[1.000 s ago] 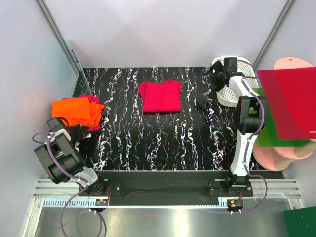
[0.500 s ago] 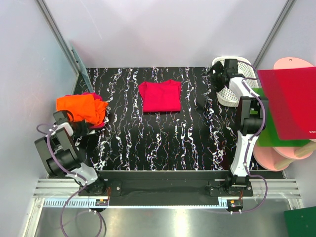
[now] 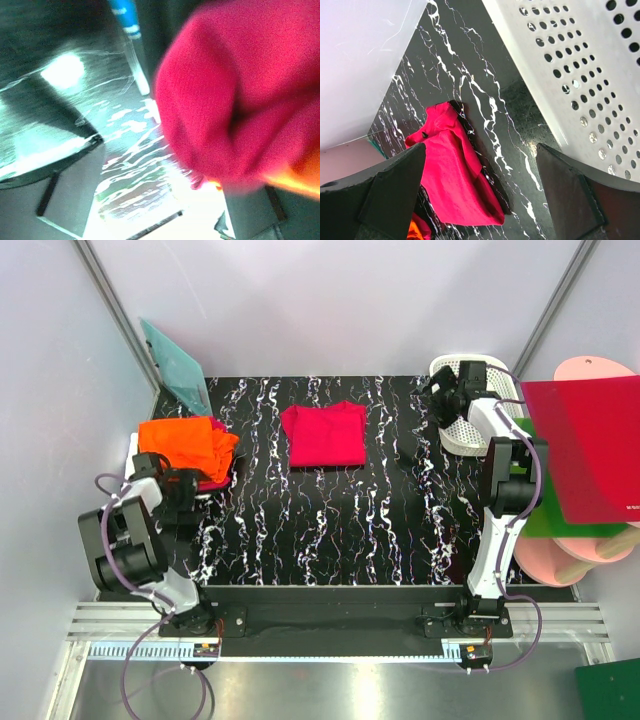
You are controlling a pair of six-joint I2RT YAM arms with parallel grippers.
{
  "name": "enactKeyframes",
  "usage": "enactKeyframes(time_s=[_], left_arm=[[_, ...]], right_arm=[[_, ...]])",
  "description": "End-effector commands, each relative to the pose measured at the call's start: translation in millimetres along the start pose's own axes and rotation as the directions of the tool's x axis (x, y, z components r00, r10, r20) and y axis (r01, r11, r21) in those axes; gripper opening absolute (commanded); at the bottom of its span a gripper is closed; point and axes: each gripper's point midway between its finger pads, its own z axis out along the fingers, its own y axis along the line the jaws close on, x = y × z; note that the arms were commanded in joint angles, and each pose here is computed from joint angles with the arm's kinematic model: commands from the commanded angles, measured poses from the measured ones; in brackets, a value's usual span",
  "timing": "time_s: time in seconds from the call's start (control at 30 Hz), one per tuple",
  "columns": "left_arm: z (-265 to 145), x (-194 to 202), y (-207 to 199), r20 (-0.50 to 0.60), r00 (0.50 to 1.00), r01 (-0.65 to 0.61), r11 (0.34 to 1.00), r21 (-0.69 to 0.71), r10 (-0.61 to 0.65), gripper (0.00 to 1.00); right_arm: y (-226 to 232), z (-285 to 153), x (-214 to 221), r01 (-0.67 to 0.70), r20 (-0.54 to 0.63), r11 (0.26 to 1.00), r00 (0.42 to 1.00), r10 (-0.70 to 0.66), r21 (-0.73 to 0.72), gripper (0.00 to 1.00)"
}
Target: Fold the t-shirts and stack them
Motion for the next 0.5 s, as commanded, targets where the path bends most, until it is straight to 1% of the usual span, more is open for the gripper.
enactKeyframes(time_s=[0.0,0.13,0.17,0.2,0.23,0.27,0.3,0.33,0.4,0.43,0.47], left_arm=[[-20,-1,42,0.034,0.999,-0.026,0.992,-0.127,0.03,0.99],[-45,3,41,0.058,0.994,-0.087,0.992,-0.087,0.092,0.99],[-58,7,36,0.063,0.992,-0.108,0.993,-0.046,0.111,0.96],[-66,9,33,0.066,0.988,-0.136,0.99,-0.026,0.137,0.91],[-75,12,27,0.071,0.985,-0.157,0.988,0.003,0.156,0.6],[-88,18,25,0.071,0.981,-0.185,0.982,0.026,0.183,0.25],[-96,19,23,0.082,0.978,-0.197,0.98,0.036,0.194,0.0],[-109,20,13,0.101,0.972,-0.221,0.973,0.07,0.213,0.0],[-136,21,-1,0.177,0.945,-0.303,0.943,0.141,0.277,0.0],[-157,19,-19,0.235,0.924,-0.348,0.918,0.19,0.301,0.0],[-175,13,-27,0.318,0.883,-0.419,0.886,0.197,0.346,0.0]], right_arm=[[-19,-13,-23,0.002,0.056,0.998,0.998,-0.005,0.06,1.0],[-18,-10,-23,0.001,0.049,0.999,0.999,-0.003,0.052,1.0],[-19,-9,-22,0.0,0.047,0.999,0.999,-0.003,0.052,1.0],[-19,-8,-21,0.0,0.044,0.999,0.999,-0.002,0.051,1.0],[-20,-8,-21,-0.001,0.041,0.999,0.999,-0.002,0.053,1.0],[-20,-7,-20,-0.001,0.039,0.999,0.999,-0.001,0.053,1.0],[-21,-6,-20,0.001,0.038,0.999,0.999,-0.003,0.052,1.0],[-20,-6,-19,-0.002,0.034,0.999,0.999,0.001,0.049,1.0],[-20,-5,-19,0.003,0.03,0.999,1.0,-0.004,0.044,1.0],[-19,-5,-20,0.004,0.033,0.999,0.999,-0.005,0.042,1.0],[-20,-3,-20,0.006,0.031,0.999,0.999,-0.007,0.045,1.0]])
